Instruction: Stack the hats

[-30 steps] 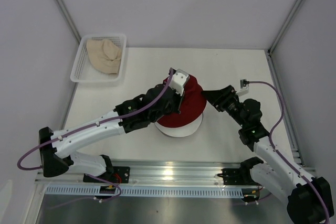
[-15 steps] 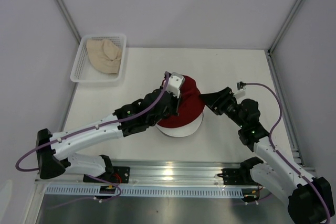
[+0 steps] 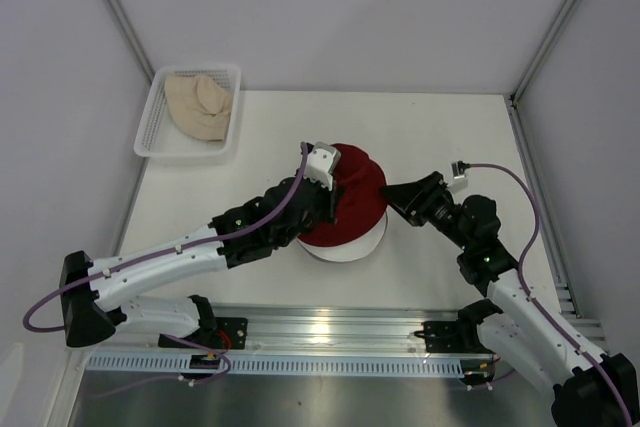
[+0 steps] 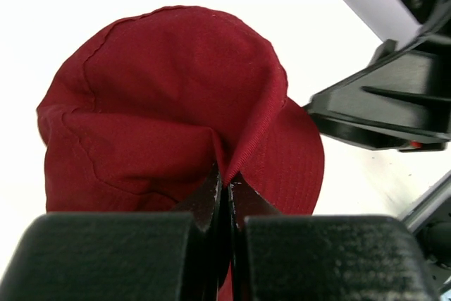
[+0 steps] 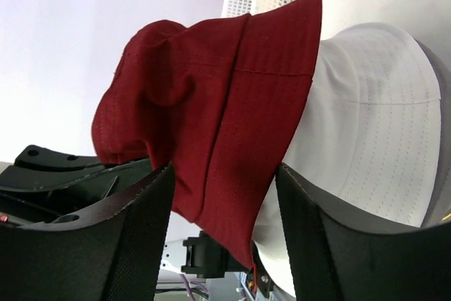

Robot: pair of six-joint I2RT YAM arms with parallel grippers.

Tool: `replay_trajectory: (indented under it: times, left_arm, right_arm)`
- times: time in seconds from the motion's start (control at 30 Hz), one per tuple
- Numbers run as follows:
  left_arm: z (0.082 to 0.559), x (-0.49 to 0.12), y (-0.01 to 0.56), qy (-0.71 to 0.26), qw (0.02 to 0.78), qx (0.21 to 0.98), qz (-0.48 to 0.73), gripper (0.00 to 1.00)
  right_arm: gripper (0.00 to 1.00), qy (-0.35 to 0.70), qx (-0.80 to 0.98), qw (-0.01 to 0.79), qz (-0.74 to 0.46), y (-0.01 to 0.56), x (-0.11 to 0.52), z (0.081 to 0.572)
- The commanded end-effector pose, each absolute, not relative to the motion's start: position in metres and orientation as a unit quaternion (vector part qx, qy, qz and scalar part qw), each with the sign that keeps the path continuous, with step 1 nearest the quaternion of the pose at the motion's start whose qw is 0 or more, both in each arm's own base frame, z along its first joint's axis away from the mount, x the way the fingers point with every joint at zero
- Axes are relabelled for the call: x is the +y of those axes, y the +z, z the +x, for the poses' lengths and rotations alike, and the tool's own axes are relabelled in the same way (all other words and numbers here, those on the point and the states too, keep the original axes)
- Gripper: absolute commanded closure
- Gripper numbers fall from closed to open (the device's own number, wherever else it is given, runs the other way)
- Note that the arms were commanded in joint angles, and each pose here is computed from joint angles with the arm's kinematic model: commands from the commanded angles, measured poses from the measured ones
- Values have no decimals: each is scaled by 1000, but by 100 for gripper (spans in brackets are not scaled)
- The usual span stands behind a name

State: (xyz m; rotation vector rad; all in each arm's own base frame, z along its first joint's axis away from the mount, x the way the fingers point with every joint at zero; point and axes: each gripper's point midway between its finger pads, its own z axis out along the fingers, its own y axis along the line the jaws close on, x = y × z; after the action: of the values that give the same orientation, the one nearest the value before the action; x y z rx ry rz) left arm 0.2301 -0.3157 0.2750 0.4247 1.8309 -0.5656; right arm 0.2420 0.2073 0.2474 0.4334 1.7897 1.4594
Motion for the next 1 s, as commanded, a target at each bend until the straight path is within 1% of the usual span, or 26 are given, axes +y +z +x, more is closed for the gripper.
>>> replay_trajectory:
  times: [0.0,0.03,0.13,0.17,0.23,0.27,0.3,0.33,0.37,0.43,0.47,0.5,0.57,0.63,0.67,0.73,0.77,0.83,0.87,0.9,0.93,0.97]
  left_arm:
    - [222,-332,287,-293,553,760,176,99]
    - [221,-333,288,-295,552,759,176,99]
    - [220,-335,289,-300,551,758,178,99]
    - [220,-335,290,-301,551,758,178,99]
    - [220,-332,289,-297,552,759,177,99]
    - [221,-330,290,-294,554,759,173,99]
    - [223,-328,289,-288,556,761,169,99]
    - [225,-322,289,-277,562,763,159,99]
    - [228,-318,290,-270,566,765,150,95]
    - [236,-303,289,-238,579,770,124,82]
    - [238,-298,289,-228,582,772,114,72]
    - [240,-293,289,-219,586,773,106,66]
    - [245,-282,286,-206,586,779,83,57]
    - [247,-275,285,-219,578,784,63,56]
    - [248,-266,278,-243,562,790,41,55]
    - [250,-256,282,-272,556,785,9,52]
    - [255,-244,274,-277,551,787,-22,49]
    - [252,-223,269,-291,554,778,-58,40]
    - [255,-211,272,-298,555,771,-96,25]
    - [251,-199,282,-313,563,756,-117,20]
    - [250,-192,267,-311,560,758,-127,19]
    - [253,-184,270,-318,562,748,-149,19]
  right_arm:
    - [39,592,690,385,160,257,214,242]
    - [40,591,692,382,159,255,215,243]
    - [52,583,701,377,159,247,217,246]
    - [64,580,704,378,160,245,217,247]
    - [78,573,707,382,160,242,215,248]
    - [91,565,712,382,165,238,214,248]
    - [97,560,714,387,164,238,211,247]
    - [100,543,726,389,165,230,208,247]
    - [100,533,731,394,164,227,206,247]
    - [100,501,747,406,162,215,196,244]
    - [100,490,753,408,164,208,193,243]
    - [100,482,757,410,164,203,191,242]
    - [100,472,760,415,164,195,186,241]
    - [100,477,761,407,163,184,188,238]
    - [100,480,763,400,165,179,190,238]
    - [100,484,763,396,161,172,194,237]
    - [100,479,768,393,161,167,195,238]
    - [100,472,773,396,154,162,197,238]
    - [100,468,776,394,152,159,197,238]
    - [100,463,781,391,150,154,198,238]
    - [100,462,783,389,148,152,199,238]
    - [100,459,786,387,147,149,199,239]
